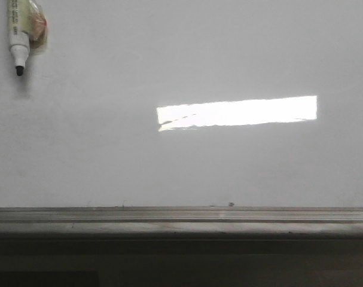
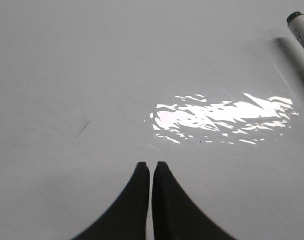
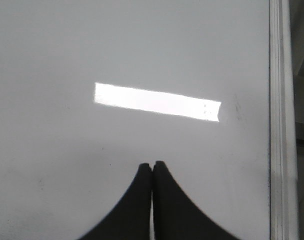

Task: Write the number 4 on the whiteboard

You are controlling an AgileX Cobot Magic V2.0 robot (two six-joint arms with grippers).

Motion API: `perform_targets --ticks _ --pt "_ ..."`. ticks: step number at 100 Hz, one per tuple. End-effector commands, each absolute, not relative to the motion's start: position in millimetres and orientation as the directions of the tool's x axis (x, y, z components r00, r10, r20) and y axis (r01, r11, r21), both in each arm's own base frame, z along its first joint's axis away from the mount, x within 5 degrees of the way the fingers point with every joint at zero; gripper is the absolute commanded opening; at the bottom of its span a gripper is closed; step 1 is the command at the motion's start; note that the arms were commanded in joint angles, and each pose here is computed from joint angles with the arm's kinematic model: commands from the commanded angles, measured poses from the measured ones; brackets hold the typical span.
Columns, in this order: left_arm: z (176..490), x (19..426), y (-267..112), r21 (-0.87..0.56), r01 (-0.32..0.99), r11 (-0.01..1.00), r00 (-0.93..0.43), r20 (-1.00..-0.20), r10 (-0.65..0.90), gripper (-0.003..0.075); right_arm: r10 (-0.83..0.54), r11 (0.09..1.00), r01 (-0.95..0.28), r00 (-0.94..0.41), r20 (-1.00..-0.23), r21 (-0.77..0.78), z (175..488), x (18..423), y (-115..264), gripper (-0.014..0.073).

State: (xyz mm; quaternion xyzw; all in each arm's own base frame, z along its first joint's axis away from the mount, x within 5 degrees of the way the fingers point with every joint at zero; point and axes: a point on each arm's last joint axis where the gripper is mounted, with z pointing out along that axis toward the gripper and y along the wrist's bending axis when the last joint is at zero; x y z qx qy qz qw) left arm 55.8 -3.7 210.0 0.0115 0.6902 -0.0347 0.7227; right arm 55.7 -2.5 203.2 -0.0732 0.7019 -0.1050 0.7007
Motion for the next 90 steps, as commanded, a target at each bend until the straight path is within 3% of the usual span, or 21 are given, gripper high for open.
perform_targets --ticks 1,67,81,90 --pt "208.8 54.4 -3.1 -0.042 0.063 0.997 0.120 -0.992 -0.049 -0.0020 -0.269 0.962 0.064 0.056 -0.962 -0.265 203.6 55.1 -2.6 -0.0055" --pt "208.8 54.4 -3.1 -0.042 0.063 0.997 0.120 -0.992 -0.049 -0.0020 -0.250 0.967 0.067 0.074 -0.965 -0.245 205.2 55.0 -2.6 -0.0055" --pt "209.0 54.4 -2.9 -0.113 0.070 0.991 0.117 -0.986 -0.121 -0.0020 -0.098 0.994 0.058 0.097 -0.990 -0.093 206.4 54.9 -2.8 -0.0055" --pt "208.9 54.4 -2.6 -0.234 0.080 0.969 0.108 -0.964 -0.242 -0.0020 0.035 0.998 0.054 0.129 -0.991 0.042 208.7 54.5 -3.6 -0.0055"
